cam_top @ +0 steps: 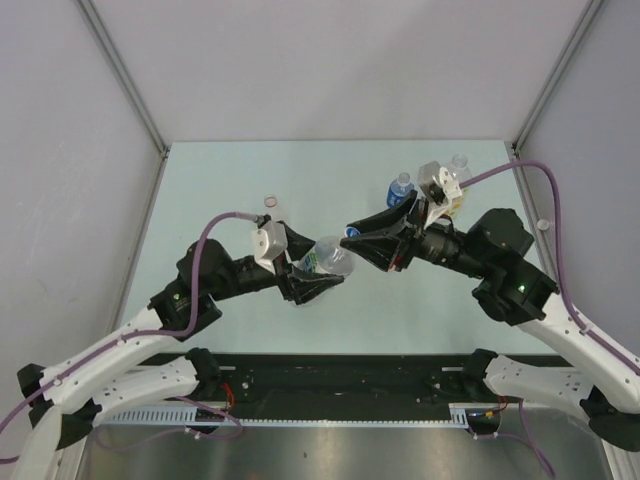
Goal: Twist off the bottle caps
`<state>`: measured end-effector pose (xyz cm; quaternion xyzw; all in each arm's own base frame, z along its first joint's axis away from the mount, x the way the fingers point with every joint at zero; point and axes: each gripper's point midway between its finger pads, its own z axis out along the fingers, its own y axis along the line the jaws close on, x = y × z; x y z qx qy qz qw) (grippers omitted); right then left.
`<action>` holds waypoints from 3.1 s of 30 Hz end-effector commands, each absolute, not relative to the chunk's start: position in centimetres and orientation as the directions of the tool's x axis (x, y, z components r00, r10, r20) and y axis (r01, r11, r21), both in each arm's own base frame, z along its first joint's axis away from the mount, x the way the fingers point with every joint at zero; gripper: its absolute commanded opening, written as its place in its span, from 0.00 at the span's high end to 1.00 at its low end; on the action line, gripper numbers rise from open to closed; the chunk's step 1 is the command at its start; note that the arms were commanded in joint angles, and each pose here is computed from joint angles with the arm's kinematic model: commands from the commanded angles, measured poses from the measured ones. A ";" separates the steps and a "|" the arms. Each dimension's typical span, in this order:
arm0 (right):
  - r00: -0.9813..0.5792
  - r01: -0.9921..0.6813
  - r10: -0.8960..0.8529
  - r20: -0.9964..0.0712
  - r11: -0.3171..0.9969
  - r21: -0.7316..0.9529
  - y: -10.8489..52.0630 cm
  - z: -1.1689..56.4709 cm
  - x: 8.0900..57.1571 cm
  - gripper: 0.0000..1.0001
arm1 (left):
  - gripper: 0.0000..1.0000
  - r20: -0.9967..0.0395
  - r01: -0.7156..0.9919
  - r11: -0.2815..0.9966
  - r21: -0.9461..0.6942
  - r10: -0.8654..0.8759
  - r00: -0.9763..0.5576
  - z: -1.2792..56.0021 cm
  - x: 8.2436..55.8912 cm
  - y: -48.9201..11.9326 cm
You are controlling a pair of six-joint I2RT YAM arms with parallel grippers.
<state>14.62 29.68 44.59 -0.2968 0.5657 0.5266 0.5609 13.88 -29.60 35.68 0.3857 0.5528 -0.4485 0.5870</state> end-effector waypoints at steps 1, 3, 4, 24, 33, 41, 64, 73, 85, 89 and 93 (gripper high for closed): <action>-0.163 -0.986 0.155 -0.974 -0.045 0.158 29.7 44.4 8.7 1.00 | 1.00 -0.982 0.977 -0.191 -0.099 -0.139 -0.126 39.1 7.1 -30.6; -0.163 -0.978 0.137 -0.977 -0.156 0.142 29.3 44.6 6.9 1.00 | 1.00 -0.981 0.964 -0.242 -0.115 -0.126 -0.149 39.2 7.0 -30.6; -0.174 -0.972 0.127 -0.976 -0.184 0.150 29.2 44.5 6.4 1.00 | 1.00 -0.978 0.953 -0.275 -0.123 -0.132 -0.165 39.6 6.7 -30.6; -0.082 -0.854 0.021 -0.996 -0.516 0.060 25.8 42.7 0.3 1.00 | 1.00 -0.973 0.845 -0.510 -0.161 -0.061 -0.222 39.5 5.4 -31.5; -0.117 -0.906 0.021 -0.993 -0.412 0.098 26.6 42.6 2.1 0.89 | 1.00 -0.974 0.870 -0.463 -0.171 -0.054 -0.220 38.8 6.3 -31.7; -0.181 -0.983 0.193 -0.964 -0.013 0.182 26.7 45.8 8.7 0.21 | 1.00 -0.986 0.969 -0.201 -0.145 -0.052 -0.159 37.5 9.9 -32.3; -0.321 -0.661 0.531 -0.784 0.467 0.588 28.2 46.2 19.6 0.21 | 1.00 -0.989 0.772 0.635 0.032 -0.089 0.115 36.7 19.0 -27.2; -0.294 -0.624 0.541 -0.788 0.516 0.587 28.8 45.6 20.4 0.23 | 1.00 -0.992 0.696 0.717 0.028 -0.066 0.108 36.1 20.3 -26.1; -0.270 -0.629 0.553 -0.788 0.518 0.580 29.8 45.7 21.6 0.35 | 1.00 -0.992 0.698 0.715 0.038 -0.058 0.114 36.0 20.1 -26.4; -0.281 -0.626 0.543 -0.791 0.521 0.580 30.2 45.3 22.0 0.38 | 1.00 -0.992 0.699 0.714 0.043 -0.052 0.114 35.9 20.1 -26.5; -0.282 -0.624 0.543 -0.791 0.522 0.581 30.2 45.1 22.2 0.43 | 1.00 -0.993 0.706 0.707 0.044 -0.049 0.112 35.8 19.9 -26.6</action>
